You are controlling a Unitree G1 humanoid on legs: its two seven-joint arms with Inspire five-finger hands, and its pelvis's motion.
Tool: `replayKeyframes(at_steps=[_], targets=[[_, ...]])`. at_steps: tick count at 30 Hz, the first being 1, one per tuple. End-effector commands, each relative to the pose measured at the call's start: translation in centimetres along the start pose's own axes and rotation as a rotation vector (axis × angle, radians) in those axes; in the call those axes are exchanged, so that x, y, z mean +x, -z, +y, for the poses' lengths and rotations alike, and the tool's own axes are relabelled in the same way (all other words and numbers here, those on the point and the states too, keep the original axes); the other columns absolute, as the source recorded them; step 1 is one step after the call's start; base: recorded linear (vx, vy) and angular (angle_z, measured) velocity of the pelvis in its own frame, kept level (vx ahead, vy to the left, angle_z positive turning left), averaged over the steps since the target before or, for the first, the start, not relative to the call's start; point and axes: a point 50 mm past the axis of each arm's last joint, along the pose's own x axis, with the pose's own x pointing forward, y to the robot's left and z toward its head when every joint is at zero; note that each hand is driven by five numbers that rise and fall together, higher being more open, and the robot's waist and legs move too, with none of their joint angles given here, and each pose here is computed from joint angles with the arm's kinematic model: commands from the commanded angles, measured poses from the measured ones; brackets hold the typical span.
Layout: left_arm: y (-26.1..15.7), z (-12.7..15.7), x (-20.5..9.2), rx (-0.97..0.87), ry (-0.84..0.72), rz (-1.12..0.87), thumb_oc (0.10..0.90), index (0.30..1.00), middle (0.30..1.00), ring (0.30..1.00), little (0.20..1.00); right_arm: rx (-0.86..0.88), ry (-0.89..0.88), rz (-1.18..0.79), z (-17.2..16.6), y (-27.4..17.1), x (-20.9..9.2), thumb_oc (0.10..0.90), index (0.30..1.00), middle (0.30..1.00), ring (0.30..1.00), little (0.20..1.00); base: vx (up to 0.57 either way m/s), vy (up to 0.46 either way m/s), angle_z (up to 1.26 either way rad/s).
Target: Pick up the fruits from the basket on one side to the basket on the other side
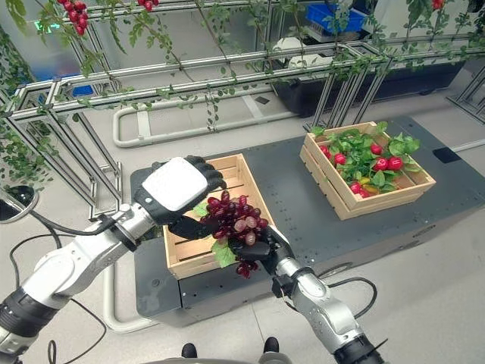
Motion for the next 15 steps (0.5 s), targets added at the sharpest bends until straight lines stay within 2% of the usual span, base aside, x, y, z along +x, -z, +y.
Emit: replayKeyframes(at_steps=[1, 4, 6, 11, 13, 15], targets=[[4.1, 2.3, 0.3, -0.065, -0.121, 0.167, 0.8, 0.9, 0.9, 0.9, 0.9, -0.053, 0.005, -0.391, -0.3, -7.5, 0.2, 0.4, 0.3, 0.3, 0.3, 0.3, -0.04, -0.013, -0.02], [5.6, 1.6, -1.1, -0.154, -0.124, 0.25, 0.8, 0.9, 0.9, 0.9, 0.9, -0.054, 0.051, -0.411, -0.9, -7.7, -0.2, 0.4, 0.3, 0.3, 0.3, 0.3, -0.05, -0.019, -0.02], [6.4, 1.3, -1.9, -0.289, -0.15, 0.294, 0.8, 0.9, 0.9, 0.9, 0.9, -0.045, 0.073, -0.415, -1.2, -7.6, -0.4, 0.4, 0.3, 0.3, 0.3, 0.3, -0.03, -0.028, -0.01], [7.0, 0.6, -3.9, -0.775, -0.358, 0.338, 0.8, 0.9, 0.9, 0.9, 0.9, -0.018, 0.11, -0.437, -1.4, -7.2, -0.8, 0.4, 0.3, 0.3, 0.3, 0.3, -0.02, -0.048, -0.01], [6.2, 0.0, -4.0, -1.01, -0.418, 0.301, 0.8, 0.9, 0.9, 0.9, 0.9, -0.015, 0.116, -0.446, -1.3, -7.0, -0.8, 0.4, 0.3, 0.3, 0.3, 0.3, -0.01, -0.072, -0.01], [5.3, -0.3, -3.8, -1.17, -0.453, 0.253, 0.8, 0.9, 0.9, 0.9, 0.9, -0.018, 0.109, -0.452, -1.1, -6.9, -0.8, 0.4, 0.3, 0.3, 0.3, 0.3, 0.0, -0.086, 0.0]])
